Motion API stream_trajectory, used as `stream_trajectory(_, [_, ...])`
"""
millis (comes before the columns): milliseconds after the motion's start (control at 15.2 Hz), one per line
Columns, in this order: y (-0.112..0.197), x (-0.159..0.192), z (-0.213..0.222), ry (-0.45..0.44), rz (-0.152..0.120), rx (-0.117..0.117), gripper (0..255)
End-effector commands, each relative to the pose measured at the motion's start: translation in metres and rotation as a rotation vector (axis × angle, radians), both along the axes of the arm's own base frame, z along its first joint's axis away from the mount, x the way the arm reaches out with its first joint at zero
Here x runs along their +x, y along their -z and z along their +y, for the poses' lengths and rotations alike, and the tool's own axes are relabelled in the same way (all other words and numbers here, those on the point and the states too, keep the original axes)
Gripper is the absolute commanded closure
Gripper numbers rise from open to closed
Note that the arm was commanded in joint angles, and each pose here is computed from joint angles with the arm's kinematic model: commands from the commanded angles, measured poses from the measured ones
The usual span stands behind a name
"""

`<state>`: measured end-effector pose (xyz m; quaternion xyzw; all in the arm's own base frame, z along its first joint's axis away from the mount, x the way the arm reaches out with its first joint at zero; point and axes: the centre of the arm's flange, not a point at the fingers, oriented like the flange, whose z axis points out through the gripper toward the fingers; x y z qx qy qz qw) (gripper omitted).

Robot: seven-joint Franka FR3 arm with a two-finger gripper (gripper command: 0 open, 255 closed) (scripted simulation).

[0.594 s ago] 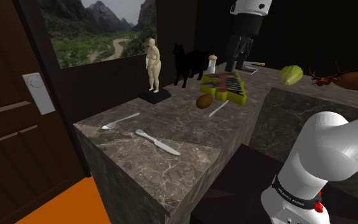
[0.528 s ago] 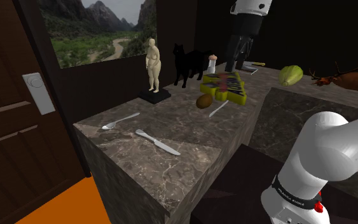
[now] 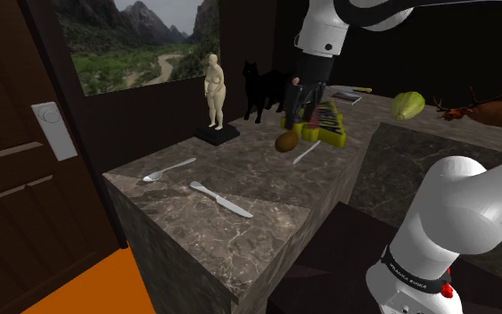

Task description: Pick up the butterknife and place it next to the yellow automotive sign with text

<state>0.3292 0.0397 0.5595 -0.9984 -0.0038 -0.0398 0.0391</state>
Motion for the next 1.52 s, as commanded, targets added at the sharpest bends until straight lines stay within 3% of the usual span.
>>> stream_trajectory(0, [0.016, 0.011, 0.017, 0.006, -0.014, -0.012, 0])
stream_trajectory(1254, [0.187, 0.122, 0.172, 0.050, -0.121, -0.133, 0])
stream_trajectory(1452, [0.198, 0.124, 0.172, 0.050, -0.122, -0.134, 0])
